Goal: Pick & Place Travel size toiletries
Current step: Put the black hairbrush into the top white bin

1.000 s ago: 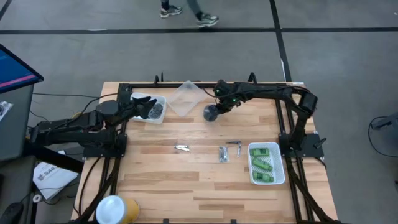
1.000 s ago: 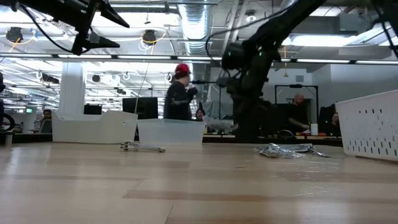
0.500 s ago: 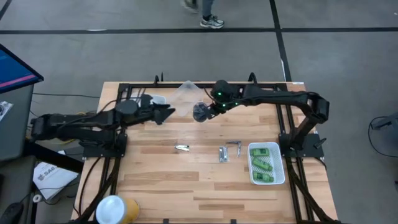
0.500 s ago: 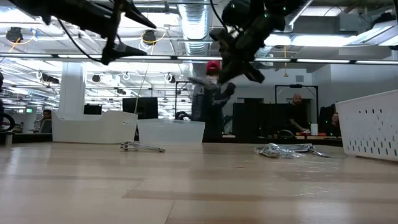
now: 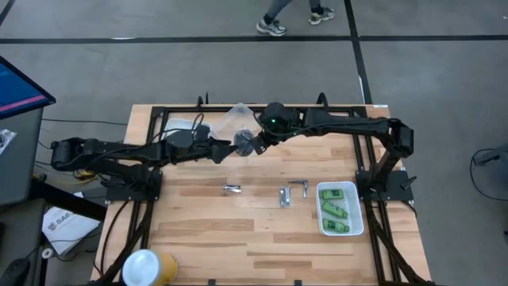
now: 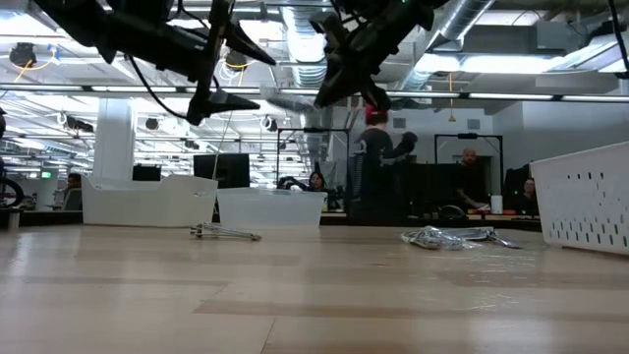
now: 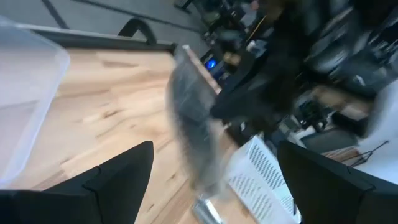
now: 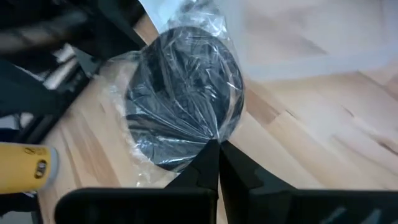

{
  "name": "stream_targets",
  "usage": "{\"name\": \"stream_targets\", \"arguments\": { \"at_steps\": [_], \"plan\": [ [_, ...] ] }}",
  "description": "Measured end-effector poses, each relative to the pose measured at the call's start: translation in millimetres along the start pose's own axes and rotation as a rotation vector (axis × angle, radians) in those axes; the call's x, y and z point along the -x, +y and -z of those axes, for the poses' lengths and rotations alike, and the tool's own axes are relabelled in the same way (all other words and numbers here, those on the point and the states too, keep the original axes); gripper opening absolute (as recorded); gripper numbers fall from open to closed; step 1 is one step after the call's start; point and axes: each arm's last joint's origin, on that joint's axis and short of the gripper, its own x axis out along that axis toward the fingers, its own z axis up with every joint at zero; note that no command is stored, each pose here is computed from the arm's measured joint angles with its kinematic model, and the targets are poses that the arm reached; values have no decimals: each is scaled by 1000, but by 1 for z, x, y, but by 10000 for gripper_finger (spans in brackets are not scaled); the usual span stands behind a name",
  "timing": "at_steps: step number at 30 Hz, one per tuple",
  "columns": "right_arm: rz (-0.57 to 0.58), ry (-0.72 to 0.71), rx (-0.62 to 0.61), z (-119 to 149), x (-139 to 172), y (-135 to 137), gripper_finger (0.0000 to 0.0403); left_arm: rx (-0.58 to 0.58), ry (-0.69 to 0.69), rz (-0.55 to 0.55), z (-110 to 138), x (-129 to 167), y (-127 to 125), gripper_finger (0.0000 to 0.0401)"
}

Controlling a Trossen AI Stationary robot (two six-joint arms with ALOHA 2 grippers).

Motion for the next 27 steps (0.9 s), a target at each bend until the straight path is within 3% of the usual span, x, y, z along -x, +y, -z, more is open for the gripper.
{"name": "stream_targets", "arguments": {
  "at_steps": [16, 20, 27],
  "plan": [
    [-18, 4, 28, 2, 1, 5, 0, 45, 32, 31, 13, -23, 7, 325],
    [-23, 8, 36, 4, 1, 7, 0, 48, 33, 29, 14, -25, 7, 267],
    [-37, 4, 51, 5, 1, 11, 0, 59, -2, 61, 10, -25, 5, 99]
  ]
}}
